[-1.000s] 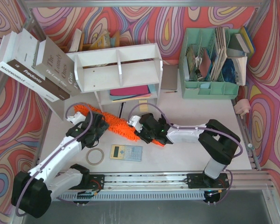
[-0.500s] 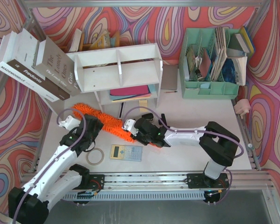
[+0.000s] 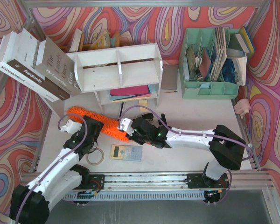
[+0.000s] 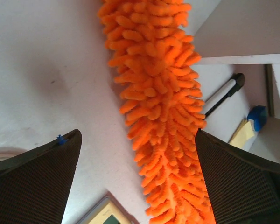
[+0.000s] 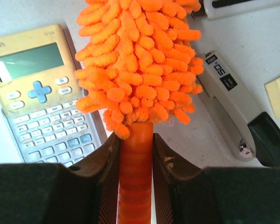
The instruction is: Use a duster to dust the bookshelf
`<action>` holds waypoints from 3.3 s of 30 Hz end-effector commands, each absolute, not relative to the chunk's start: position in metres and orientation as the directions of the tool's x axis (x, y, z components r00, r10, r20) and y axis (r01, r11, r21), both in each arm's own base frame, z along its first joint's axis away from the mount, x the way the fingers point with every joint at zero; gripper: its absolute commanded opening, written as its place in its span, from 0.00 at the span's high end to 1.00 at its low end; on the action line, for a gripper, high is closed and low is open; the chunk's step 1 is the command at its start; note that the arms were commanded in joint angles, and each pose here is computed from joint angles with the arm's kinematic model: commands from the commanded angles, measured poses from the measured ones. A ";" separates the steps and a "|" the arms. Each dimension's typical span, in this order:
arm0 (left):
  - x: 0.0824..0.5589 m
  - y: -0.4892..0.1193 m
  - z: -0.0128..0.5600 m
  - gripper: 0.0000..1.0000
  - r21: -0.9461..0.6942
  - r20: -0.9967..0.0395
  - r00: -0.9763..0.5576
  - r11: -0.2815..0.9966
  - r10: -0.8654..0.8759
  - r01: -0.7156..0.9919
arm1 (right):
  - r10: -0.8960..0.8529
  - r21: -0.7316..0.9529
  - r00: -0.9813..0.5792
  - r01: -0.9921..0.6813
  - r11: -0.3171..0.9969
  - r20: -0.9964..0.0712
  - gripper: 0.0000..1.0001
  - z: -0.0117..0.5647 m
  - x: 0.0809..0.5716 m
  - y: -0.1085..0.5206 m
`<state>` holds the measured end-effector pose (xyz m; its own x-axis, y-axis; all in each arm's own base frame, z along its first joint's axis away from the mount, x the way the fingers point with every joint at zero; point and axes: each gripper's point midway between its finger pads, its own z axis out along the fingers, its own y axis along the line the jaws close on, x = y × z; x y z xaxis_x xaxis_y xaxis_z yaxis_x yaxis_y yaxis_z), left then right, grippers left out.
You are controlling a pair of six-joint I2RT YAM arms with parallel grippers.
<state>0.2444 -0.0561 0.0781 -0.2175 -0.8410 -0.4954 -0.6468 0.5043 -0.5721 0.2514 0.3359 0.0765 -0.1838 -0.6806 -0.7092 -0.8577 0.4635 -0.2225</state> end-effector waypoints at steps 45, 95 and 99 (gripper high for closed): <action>0.285 -0.068 0.071 1.00 -0.578 -0.515 -0.203 0.512 -0.833 -0.636 | -0.647 -0.175 -0.188 -0.874 0.454 -0.739 0.59 0.094 0.230 0.345; 0.274 -0.088 0.090 1.00 -0.728 -0.269 -0.123 0.286 -0.955 -0.623 | -0.635 -0.145 -0.338 -0.799 0.584 -0.694 0.56 0.043 0.239 0.340; 0.270 -0.087 0.087 1.00 -0.719 -0.269 -0.131 0.289 -0.954 -0.632 | -0.628 -0.147 -0.326 -0.800 0.581 -0.707 0.68 0.050 0.241 0.343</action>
<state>0.2754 -0.0843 0.0887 -0.1260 -0.9421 -0.3107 -0.6224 0.3189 -0.7147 0.2290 0.3329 0.0357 -0.3437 -0.6565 -0.6715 -0.8204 0.5578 -0.1254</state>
